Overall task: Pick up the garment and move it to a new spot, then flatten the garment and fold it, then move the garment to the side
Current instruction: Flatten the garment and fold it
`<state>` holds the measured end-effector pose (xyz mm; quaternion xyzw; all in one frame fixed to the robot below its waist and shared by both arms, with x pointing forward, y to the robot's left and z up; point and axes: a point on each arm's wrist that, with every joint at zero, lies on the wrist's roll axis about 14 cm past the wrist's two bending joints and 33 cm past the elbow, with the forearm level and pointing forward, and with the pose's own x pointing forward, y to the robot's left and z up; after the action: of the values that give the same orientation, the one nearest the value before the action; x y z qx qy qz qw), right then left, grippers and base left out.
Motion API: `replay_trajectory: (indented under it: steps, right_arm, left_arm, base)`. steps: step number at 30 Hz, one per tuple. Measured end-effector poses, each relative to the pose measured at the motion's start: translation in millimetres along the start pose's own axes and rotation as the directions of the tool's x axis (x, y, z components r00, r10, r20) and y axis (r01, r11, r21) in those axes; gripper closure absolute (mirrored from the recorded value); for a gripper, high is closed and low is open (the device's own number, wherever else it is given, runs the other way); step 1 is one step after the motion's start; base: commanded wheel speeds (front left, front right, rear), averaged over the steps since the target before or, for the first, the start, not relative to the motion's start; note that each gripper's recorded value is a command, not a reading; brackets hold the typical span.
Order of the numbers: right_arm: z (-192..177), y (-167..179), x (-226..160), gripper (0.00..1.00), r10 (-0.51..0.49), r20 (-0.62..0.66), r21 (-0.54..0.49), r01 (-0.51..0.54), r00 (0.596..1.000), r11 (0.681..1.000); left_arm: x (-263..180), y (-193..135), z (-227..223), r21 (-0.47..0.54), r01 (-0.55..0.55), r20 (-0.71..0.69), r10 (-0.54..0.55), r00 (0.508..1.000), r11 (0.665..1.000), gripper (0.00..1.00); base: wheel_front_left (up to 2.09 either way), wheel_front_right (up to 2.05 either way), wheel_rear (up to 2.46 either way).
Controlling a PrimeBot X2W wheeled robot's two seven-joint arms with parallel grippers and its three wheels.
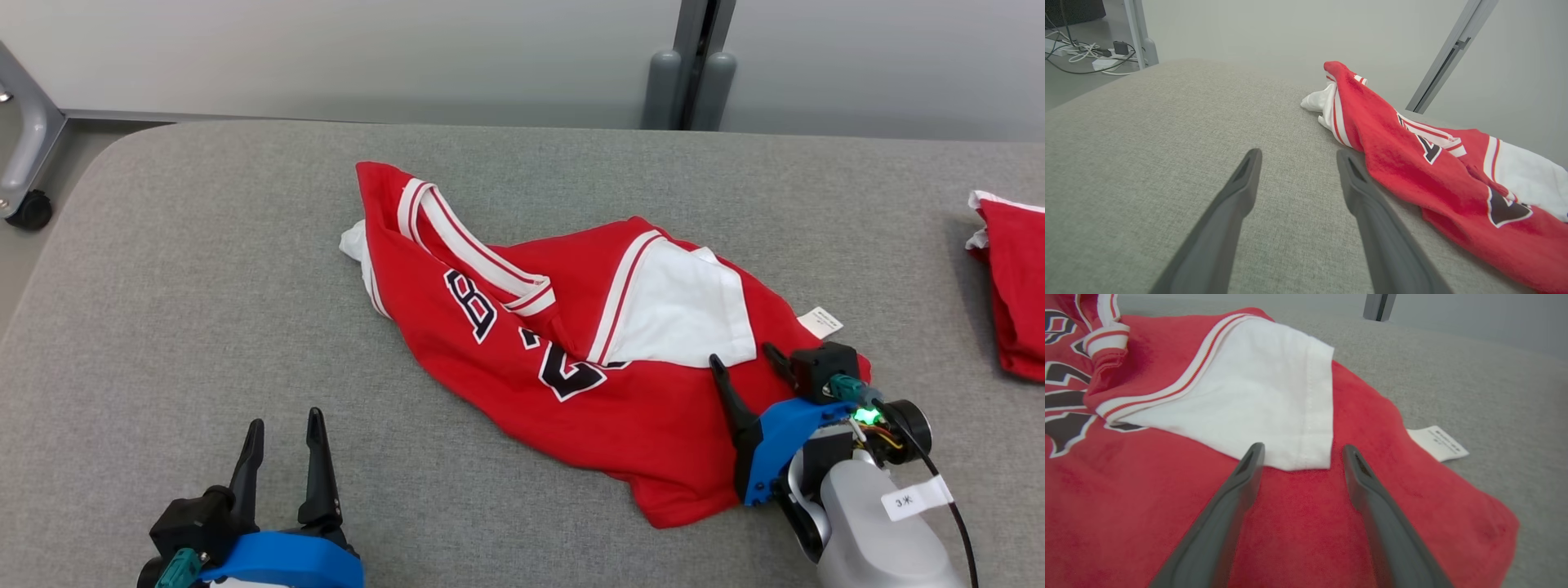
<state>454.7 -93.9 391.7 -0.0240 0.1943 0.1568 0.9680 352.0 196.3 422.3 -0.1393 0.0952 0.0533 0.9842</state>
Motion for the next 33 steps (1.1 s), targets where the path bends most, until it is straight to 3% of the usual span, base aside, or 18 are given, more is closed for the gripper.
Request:
replay_trajectory:
  steps: [4, 5, 6, 7, 11, 18, 24, 28, 33]
  right_arm:
    - [-2.8, 7.7, 9.2, 0.0, 0.025, -0.022, 0.02, -0.025, 0.999, 0.999]
    - [-3.6, 9.6, 10.4, 0.04, 0.031, -0.027, 0.026, -0.03, 0.999, 0.999]
    - [-4.2, 11.4, 11.4, 0.22, 0.036, -0.032, 0.035, -0.035, 0.999, 0.999]
    - [-4.1, 12.7, 12.1, 0.46, 0.04, -0.031, 0.045, -0.038, 0.999, 0.998]
    - [3.9, 18.0, 14.8, 1.0, 0.055, -0.001, 0.065, -0.055, 0.998, 0.996]
    - [27.4, 27.9, 15.2, 1.0, 0.085, 0.089, 0.078, -0.092, 0.992, 0.993]
    - [69.2, 64.7, 8.8, 1.0, 0.196, 0.222, 0.041, -0.21, 0.955, 0.977]
    - [90.6, 108.4, -6.3, 1.0, 0.321, 0.291, 0.003, -0.337, 0.901, 0.942]
    - [88.5, 170.9, -33.0, 1.0, 0.495, 0.281, -0.026, -0.51, 0.822, 0.86]
  left_arm:
    - [0.0, 2.3, -1.5, 0.005, -0.006, -0.004, 0.006, 1.0, 1.0, 0.0]
    - [-0.2, 3.0, -2.1, 0.006, -0.008, -0.006, 0.008, 1.0, 1.0, 0.0]
    - [-0.3, 3.3, -2.5, 0.008, -0.008, -0.007, 0.008, 1.0, 1.0, 0.0]
    - [-0.4, 3.6, -2.8, 0.01, -0.009, -0.008, 0.009, 1.0, 1.0, 0.0]
    - [-0.3, 2.9, -3.1, 0.01, -0.007, -0.008, 0.007, 1.0, 1.0, 0.0]
    - [0.3, -1.2, -3.5, 0.014, 0.009, -0.009, -0.009, 1.0, 1.0, 0.0]
    - [-1.7, -4.6, -2.3, 0.015, 0.019, -0.003, -0.019, 1.0, 1.0, 0.0]
    - [-4.7, -3.3, 1.1, 0.012, 0.016, 0.009, -0.016, 1.0, 1.0, 0.0]
    - [-7.0, 7.5, 10.7, 0.008, -0.018, 0.04, 0.018, 0.999, 1.0, 0.0]
  base:
    - [0.0, 0.0, 0.0]
    - [0.0, 0.0, 0.0]
    - [0.0, 0.0, 0.0]
    - [0.0, 0.0, 0.0]
    - [0.0, 0.0, 0.0]
    - [0.0, 0.0, 0.0]
    - [0.0, 0.0, 0.0]
    - [0.0, 0.0, 0.0]
    - [0.0, 0.0, 0.0]
